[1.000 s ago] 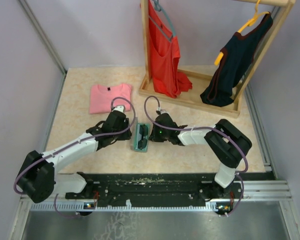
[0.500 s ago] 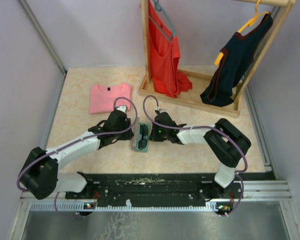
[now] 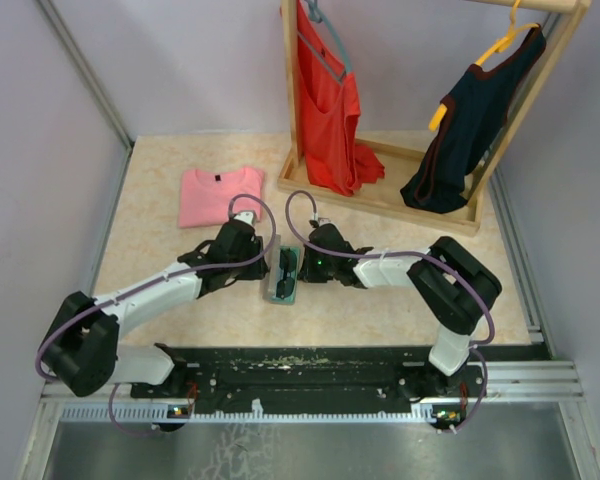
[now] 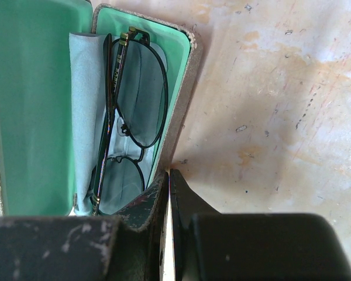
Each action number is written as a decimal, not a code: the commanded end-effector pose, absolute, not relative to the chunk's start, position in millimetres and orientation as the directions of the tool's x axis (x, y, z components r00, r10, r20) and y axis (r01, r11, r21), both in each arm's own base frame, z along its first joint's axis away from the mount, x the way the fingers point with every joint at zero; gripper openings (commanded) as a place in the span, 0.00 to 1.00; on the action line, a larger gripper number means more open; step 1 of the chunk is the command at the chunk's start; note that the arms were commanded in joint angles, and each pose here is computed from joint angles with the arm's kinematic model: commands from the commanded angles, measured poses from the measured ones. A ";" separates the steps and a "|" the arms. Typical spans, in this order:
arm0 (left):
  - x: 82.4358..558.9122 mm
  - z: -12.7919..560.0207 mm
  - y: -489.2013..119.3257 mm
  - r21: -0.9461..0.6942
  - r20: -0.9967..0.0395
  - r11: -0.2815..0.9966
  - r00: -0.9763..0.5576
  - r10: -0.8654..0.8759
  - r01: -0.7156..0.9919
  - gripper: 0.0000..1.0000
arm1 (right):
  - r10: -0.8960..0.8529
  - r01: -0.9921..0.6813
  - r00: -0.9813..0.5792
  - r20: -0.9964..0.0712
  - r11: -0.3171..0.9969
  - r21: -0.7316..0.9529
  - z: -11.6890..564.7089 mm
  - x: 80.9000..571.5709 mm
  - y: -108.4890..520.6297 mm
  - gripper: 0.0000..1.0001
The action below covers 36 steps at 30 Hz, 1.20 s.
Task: Organize the sunglasses
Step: Close the sunglasses case at the center of the board.
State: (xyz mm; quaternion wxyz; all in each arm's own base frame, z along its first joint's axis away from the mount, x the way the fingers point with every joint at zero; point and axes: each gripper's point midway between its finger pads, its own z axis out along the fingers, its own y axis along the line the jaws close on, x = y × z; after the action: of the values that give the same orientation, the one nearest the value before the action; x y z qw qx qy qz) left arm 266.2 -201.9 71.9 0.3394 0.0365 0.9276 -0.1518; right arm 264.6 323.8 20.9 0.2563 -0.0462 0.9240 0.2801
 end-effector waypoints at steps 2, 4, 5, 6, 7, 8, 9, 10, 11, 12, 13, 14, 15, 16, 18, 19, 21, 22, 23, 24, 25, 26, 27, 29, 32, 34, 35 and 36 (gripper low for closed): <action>260.4 68.9 -225.1 -0.335 -0.621 0.915 -0.783 -0.034 0.226 0.44 | 0.060 -0.246 -0.853 -0.518 0.830 0.501 21.7 274.6 333.0 0.07; 260.1 68.2 -225.5 -0.335 -0.621 0.914 -0.783 -0.031 0.229 0.44 | 0.059 -0.246 -0.854 -0.517 0.830 0.501 21.2 274.6 333.0 0.07; 259.7 67.5 -225.8 -0.335 -0.619 0.914 -0.785 -0.031 0.228 0.44 | 0.060 -0.247 -0.853 -0.518 0.829 0.502 21.9 274.9 333.3 0.07; 259.8 67.2 -226.3 -0.337 -0.618 0.913 -0.785 -0.032 0.228 0.44 | 0.058 -0.248 -0.854 -0.518 0.829 0.502 21.7 274.7 333.5 0.07; 259.3 66.0 -226.6 -0.337 -0.617 0.913 -0.787 -0.030 0.229 0.44 | 0.057 -0.248 -0.854 -0.518 0.829 0.501 21.3 274.6 333.4 0.07; 259.2 65.4 -227.0 -0.337 -0.615 0.913 -0.788 -0.029 0.230 0.44 | 0.057 -0.248 -0.854 -0.517 0.830 0.500 20.7 274.5 333.2 0.07; 259.2 65.1 -227.4 -0.338 -0.614 0.913 -0.789 -0.029 0.230 0.44 | 0.057 -0.247 -0.854 -0.517 0.830 0.500 20.5 274.5 333.3 0.07; 259.1 65.0 -228.0 -0.339 -0.614 0.912 -0.788 -0.028 0.231 0.44 | 0.056 -0.247 -0.855 -0.515 0.830 0.501 20.2 274.3 333.3 0.07; 258.7 63.9 -227.7 -0.337 -0.613 0.913 -0.790 -0.027 0.231 0.44 | 0.055 -0.249 -0.855 -0.516 0.829 0.501 20.5 274.0 333.6 0.07; 258.9 63.9 -227.8 -0.338 -0.613 0.913 -0.789 -0.027 0.231 0.44 | 0.056 -0.248 -0.855 -0.516 0.829 0.501 20.4 274.3 333.4 0.07; 258.6 63.0 -227.6 -0.337 -0.612 0.913 -0.790 -0.026 0.230 0.44 | 0.056 -0.248 -0.854 -0.517 0.829 0.501 20.7 274.4 333.4 0.07; 258.5 62.7 -227.8 -0.337 -0.611 0.913 -0.791 -0.025 0.231 0.44 | 0.056 -0.248 -0.855 -0.516 0.830 0.501 20.4 274.3 333.3 0.07; 258.3 62.3 -227.9 -0.338 -0.611 0.912 -0.792 -0.026 0.231 0.44 | 0.056 -0.248 -0.855 -0.516 0.829 0.501 20.4 274.5 333.5 0.07; 258.0 61.9 -228.2 -0.338 -0.610 0.912 -0.792 -0.024 0.232 0.44 | 0.056 -0.248 -0.855 -0.516 0.829 0.501 20.5 274.6 333.7 0.07; 257.8 60.5 -228.6 -0.338 -0.608 0.912 -0.794 -0.023 0.233 0.44 | 0.055 -0.248 -0.855 -0.516 0.829 0.500 20.3 274.4 333.8 0.07; 257.7 59.8 -228.9 -0.338 -0.607 0.912 -0.794 -0.022 0.233 0.44 | 0.056 -0.247 -0.855 -0.516 0.830 0.500 20.2 274.5 333.5 0.07; 256.9 57.7 -229.3 -0.341 -0.603 0.911 -0.798 -0.021 0.234 0.44 | 0.055 -0.247 -0.855 -0.515 0.830 0.500 19.8 274.5 333.5 0.07; 256.3 56.7 -230.0 -0.343 -0.601 0.910 -0.799 -0.021 0.234 0.44 | 0.055 -0.249 -0.855 -0.516 0.829 0.501 20.9 274.5 333.9 0.07; 256.0 55.6 -230.4 -0.344 -0.599 0.909 -0.801 -0.020 0.234 0.44 | 0.053 -0.249 -0.856 -0.515 0.830 0.499 20.0 273.9 333.7 0.07; 254.8 54.0 -231.0 -0.345 -0.596 0.909 -0.803 -0.018 0.236 0.44 | 0.054 -0.249 -0.855 -0.516 0.830 0.499 20.2 274.3 333.3 0.07; 254.4 52.9 -231.2 -0.344 -0.595 0.909 -0.804 -0.016 0.237 0.44 | 0.054 -0.248 -0.855 -0.515 0.830 0.499 19.7 274.1 333.0 0.07; 254.2 52.1 -231.2 -0.343 -0.594 0.909 -0.804 -0.016 0.236 0.44 | 0.055 -0.247 -0.856 -0.515 0.831 0.499 19.4 274.2 332.9 0.07; 254.0 51.2 -230.7 -0.341 -0.594 0.910 -0.805 -0.014 0.235 0.43 | 0.056 -0.246 -0.855 -0.515 0.831 0.498 19.6 274.4 332.9 0.07; 253.2 49.4 -229.6 -0.339 -0.592 0.912 -0.806 -0.014 0.233 0.43 | 0.055 -0.247 -0.855 -0.516 0.831 0.498 19.4 274.3 332.8 0.07; 253.5 49.3 -228.7 -0.335 -0.594 0.913 -0.804 -0.015 0.231 0.43 | 0.055 -0.246 -0.855 -0.516 0.833 0.496 19.7 274.3 332.2 0.07; 254.3 50.8 -227.4 -0.329 -0.598 0.916 -0.801 -0.015 0.229 0.43 | 0.059 -0.242 -0.851 -0.522 0.838 0.489 21.2 275.2 330.0 0.07; 254.9 52.4 -226.8 -0.326 -0.602 0.917 -0.799 -0.015 0.228 0.43 | 0.064 -0.238 -0.847 -0.527 0.841 0.486 22.5 275.5 328.1 0.07; 256.1 55.4 -226.4 -0.324 -0.607 0.918 -0.794 -0.016 0.229 0.43 | 0.071 -0.235 -0.841 -0.536 0.844 0.482 25.3 276.8 326.2 0.07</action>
State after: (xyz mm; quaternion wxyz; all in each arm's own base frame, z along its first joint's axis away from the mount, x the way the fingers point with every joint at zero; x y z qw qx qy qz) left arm 253.1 -223.5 47.3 0.3046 0.0582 0.9322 -0.1868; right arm 267.9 329.3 21.2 0.2588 -0.0489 0.9202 0.2895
